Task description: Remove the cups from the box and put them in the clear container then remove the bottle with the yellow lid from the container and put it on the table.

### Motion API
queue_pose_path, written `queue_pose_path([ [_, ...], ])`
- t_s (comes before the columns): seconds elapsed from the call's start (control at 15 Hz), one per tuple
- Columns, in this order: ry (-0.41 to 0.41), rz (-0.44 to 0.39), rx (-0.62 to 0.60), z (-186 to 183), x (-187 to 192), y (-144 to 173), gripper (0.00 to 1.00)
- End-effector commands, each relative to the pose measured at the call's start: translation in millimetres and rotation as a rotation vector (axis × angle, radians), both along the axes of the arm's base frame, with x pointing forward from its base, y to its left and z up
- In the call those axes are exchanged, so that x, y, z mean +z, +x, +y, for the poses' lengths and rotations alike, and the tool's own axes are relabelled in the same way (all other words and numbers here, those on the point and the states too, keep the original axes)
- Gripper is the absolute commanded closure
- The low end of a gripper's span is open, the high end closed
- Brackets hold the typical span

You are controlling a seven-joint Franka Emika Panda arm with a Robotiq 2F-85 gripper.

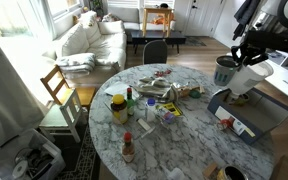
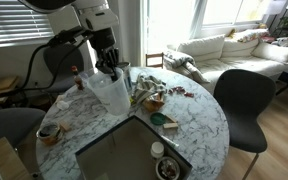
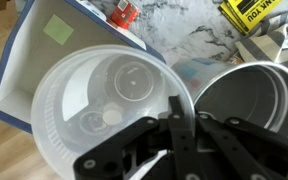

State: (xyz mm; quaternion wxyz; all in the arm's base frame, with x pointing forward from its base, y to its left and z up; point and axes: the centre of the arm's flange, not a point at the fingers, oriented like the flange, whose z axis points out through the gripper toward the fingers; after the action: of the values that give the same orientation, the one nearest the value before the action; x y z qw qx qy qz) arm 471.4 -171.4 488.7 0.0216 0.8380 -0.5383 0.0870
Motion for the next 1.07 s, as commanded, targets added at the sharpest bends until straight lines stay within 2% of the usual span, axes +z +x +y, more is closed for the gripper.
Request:
queue_pose_path([
  [0.0,0.000,0.000,0.000,0,0,0,0.98],
  [0.13,0.023,-0.010,0.083,25,12,26,0.98],
  [0.27,0.091,-0.002,0.185,66,22,54,0.98],
  [0.6,0.224,0.112,0.371,180,17,112,0.98],
  [0.8,0.291,0.145,0.408,236,12,145,0.98],
  [1.0,0.366,0.197,0.385,274,-2,167,0.98],
])
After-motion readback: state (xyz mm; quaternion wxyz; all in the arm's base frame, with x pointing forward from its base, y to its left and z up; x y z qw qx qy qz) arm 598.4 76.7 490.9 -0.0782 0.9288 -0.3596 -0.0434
